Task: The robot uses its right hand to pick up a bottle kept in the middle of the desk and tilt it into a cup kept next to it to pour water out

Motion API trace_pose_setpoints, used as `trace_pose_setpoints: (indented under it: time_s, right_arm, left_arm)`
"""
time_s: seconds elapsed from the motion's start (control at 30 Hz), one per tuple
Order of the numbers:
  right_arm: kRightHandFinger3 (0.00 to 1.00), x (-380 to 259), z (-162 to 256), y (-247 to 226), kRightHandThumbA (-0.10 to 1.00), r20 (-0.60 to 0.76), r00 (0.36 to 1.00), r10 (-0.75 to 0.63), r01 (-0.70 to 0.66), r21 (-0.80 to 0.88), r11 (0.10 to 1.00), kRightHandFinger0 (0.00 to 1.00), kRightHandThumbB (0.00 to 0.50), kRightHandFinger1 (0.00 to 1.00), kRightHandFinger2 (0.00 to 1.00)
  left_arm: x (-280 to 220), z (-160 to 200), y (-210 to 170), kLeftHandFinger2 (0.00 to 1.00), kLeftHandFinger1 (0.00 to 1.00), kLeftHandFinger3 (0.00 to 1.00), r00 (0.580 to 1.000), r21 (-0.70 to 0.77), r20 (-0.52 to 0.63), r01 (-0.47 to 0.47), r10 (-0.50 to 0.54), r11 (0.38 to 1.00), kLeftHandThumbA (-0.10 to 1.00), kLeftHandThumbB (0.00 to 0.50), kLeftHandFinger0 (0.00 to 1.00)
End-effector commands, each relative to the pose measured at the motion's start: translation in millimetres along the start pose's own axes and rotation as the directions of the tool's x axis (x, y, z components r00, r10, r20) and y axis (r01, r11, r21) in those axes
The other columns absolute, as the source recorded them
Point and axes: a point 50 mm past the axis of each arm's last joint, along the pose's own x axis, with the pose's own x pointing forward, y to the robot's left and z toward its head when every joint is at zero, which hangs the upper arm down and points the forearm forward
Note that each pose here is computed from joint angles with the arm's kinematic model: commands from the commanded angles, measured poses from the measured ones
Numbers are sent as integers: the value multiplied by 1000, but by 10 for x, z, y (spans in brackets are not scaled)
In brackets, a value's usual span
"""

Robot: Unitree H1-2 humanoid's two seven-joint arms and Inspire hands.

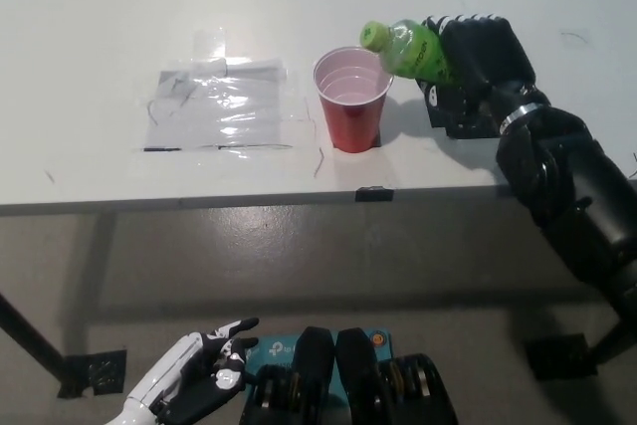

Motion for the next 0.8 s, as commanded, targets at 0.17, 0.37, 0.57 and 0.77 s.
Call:
trace_pose_setpoints:
  time_s: [0.17,0.37,0.57,0.77]
  right_arm:
    - [380,254,-34,-640,-10,84,995,-49,70,-264,962,0,89,14,233]
    - [324,295,67,-682,-84,165,985,-48,108,-377,920,0,29,5,209]
    - [144,311,148,-688,-100,218,975,-42,138,-448,884,0,79,48,275]
    - [230,324,105,-712,-100,226,974,-27,138,-493,859,0,79,65,280]
  left_arm:
    - [44,88,46,1000,920,1000,1000,34,13,10,-10,999,1000,272,690]
    - [66,110,36,1000,919,1000,1000,43,19,15,-16,999,1000,272,687]
    - [55,122,50,1000,926,1000,1000,54,21,21,-22,998,1000,287,692]
    - [46,114,59,1000,916,1000,1000,56,19,14,-15,998,1000,291,683]
